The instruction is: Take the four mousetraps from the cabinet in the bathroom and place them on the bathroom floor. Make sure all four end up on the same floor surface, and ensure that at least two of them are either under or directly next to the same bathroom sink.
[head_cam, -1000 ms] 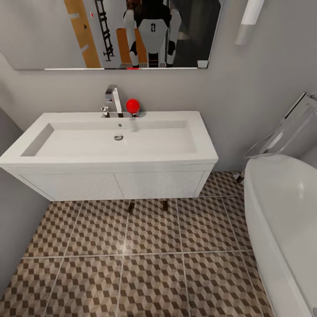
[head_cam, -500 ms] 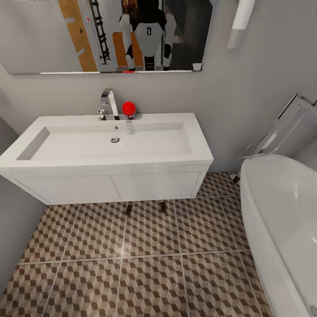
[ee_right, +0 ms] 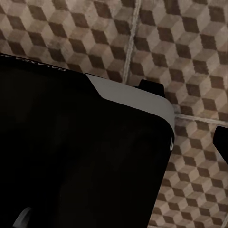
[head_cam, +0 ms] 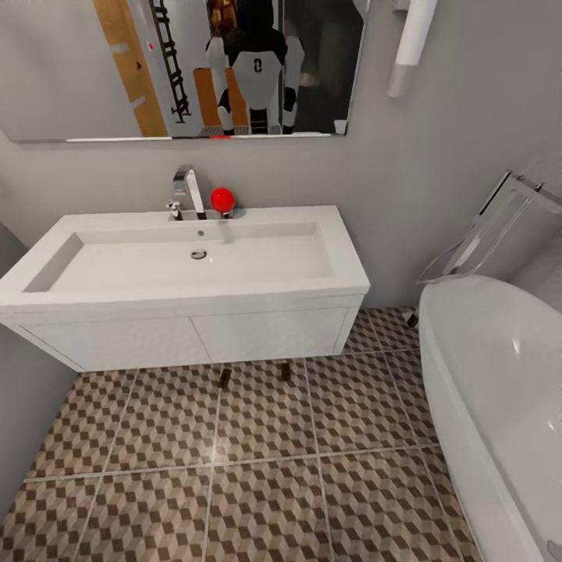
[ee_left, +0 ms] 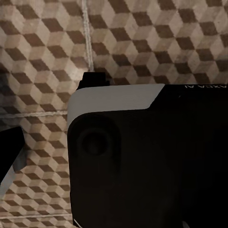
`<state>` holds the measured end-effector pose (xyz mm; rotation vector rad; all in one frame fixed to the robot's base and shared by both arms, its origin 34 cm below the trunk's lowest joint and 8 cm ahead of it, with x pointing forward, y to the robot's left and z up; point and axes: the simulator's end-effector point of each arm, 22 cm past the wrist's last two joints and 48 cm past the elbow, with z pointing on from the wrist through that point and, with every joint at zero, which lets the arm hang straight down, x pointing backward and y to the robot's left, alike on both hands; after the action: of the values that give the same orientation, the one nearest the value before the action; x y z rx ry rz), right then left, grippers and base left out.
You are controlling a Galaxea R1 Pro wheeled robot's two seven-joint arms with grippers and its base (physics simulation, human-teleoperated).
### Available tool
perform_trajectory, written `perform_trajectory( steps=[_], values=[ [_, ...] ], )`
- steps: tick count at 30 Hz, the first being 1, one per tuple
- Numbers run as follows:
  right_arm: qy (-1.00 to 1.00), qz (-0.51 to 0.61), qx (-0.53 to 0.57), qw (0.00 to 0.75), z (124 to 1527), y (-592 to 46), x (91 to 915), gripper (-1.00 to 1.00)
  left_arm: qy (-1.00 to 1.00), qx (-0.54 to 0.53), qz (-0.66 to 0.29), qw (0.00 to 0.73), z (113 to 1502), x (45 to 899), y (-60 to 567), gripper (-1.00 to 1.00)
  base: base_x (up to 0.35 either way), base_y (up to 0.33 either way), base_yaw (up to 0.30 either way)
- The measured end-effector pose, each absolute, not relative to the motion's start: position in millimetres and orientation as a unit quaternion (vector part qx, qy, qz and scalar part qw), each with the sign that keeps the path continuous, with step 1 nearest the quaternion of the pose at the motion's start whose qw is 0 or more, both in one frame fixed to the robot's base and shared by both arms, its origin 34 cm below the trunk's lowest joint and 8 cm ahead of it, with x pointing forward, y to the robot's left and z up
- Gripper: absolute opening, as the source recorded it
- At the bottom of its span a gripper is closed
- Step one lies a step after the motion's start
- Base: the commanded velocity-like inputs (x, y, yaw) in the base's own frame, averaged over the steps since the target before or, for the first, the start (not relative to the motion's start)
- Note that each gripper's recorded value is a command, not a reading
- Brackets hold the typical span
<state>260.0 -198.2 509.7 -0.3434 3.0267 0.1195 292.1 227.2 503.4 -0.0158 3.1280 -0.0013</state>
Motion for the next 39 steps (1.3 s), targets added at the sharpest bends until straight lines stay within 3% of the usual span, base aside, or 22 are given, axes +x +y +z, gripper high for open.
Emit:
perform_trajectory(
  steps=[20,39],
  values=[
    [0.991,0.038,-0.113,0.062,514,-197,273,1.00,1.000,-0.005,0.000,0.022,508,305,228,1.00,0.000,0.000,-0.067],
    [0.990,0.034,-0.113,0.076,518,-201,285,1.00,0.999,-0.005,0.000,0.036,513,317,227,1.00,0.000,0.000,-0.174]
  ],
)
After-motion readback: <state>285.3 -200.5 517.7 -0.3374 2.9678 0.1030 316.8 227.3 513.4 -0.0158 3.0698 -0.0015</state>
